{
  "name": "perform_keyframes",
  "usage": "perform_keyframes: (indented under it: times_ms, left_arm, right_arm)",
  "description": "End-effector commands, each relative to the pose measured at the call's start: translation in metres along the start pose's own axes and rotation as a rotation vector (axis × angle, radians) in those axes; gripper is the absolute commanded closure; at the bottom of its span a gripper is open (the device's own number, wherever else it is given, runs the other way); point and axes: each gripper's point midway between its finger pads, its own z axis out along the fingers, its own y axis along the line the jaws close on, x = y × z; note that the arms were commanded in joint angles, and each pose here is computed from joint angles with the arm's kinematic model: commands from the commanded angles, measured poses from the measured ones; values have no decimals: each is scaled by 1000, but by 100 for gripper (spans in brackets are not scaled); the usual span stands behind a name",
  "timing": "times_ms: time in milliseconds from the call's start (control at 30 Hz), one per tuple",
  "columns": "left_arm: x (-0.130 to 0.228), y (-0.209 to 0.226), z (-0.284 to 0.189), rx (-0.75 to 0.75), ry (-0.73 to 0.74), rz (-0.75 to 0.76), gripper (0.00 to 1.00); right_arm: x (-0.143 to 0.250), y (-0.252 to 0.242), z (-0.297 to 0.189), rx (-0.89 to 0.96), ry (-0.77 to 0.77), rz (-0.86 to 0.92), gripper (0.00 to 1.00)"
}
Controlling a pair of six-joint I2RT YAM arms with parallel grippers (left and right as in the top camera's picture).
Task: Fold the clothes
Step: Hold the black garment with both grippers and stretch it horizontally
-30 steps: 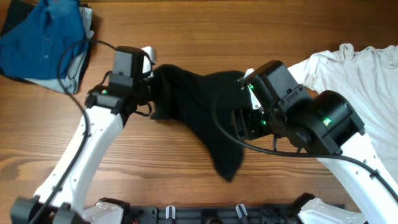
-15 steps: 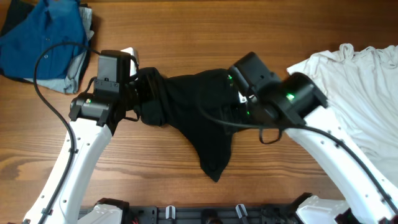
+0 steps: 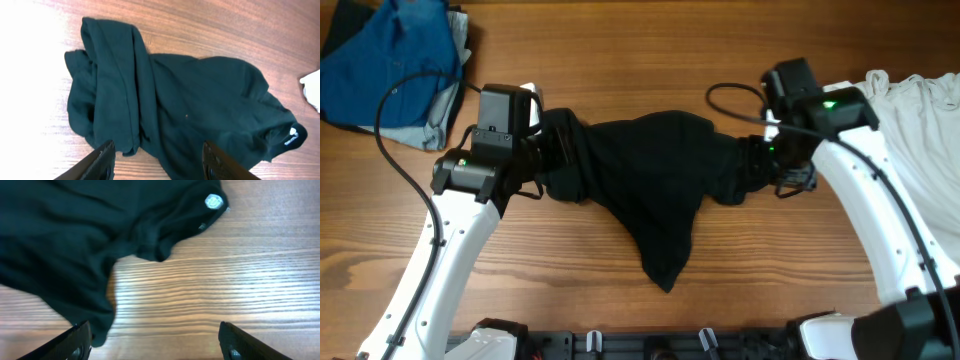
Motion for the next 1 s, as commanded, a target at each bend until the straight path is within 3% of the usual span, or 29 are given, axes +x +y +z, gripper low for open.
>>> perform_keyframes:
  times_ms: [0,300,600,733,967]
  left_arm:
    - [-4,1,-5,-11,-12,14,46]
    - [0,-3,-5,18,10,12,47]
    - [7,-1,-5,8,37,9,47]
    - [8,-1,-5,9,43,8,48]
    - [13,0,-6,9,63,6,48]
  right_arm:
    - [9,-6,38,-15,107,-34,16]
    - [10,10,122,-93,244,-18,25]
    - [-8,19,129,-134,182,-25,24]
    - [-12,22,129,-144,164,-24,34]
    - [-16,23,131,-150,150,-1,30]
